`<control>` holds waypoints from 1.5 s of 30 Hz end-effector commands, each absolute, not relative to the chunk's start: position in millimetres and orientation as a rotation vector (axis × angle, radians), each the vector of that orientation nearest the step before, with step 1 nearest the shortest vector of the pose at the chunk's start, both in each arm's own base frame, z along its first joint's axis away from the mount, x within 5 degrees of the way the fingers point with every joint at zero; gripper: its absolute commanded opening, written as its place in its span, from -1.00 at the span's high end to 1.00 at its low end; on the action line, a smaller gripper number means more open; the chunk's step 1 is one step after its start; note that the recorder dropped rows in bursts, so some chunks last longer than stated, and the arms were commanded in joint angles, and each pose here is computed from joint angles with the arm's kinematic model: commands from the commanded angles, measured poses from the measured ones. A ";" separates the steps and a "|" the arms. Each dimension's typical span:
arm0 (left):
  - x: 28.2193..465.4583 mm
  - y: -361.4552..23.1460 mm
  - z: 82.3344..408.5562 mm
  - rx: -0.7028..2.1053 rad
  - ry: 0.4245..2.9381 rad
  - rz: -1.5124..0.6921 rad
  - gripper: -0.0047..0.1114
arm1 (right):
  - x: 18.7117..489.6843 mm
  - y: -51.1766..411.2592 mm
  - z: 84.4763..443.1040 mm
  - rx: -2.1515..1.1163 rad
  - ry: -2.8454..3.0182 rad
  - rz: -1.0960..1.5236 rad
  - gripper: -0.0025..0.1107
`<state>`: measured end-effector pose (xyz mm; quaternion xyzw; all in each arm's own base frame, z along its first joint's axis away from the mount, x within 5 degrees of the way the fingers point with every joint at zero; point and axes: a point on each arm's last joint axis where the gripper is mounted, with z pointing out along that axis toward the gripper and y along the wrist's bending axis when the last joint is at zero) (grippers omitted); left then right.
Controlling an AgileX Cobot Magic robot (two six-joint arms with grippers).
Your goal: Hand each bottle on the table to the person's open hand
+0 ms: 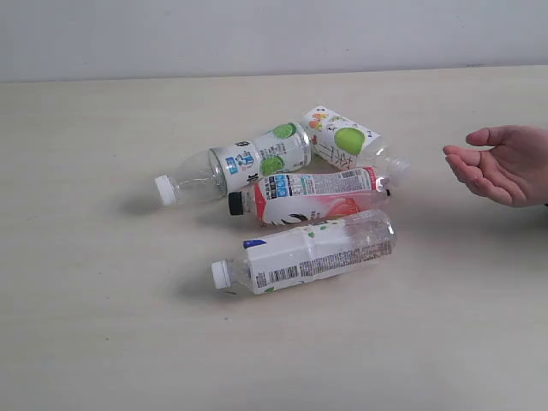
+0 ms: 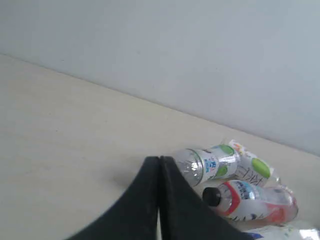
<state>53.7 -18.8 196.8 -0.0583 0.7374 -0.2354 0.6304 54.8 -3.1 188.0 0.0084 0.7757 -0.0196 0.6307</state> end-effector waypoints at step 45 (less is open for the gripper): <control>359.3 -119.6 308.2 0.982 2.606 -0.105 0.92 | 54.6 -3.3 187.5 0.020 1.767 -0.050 0.95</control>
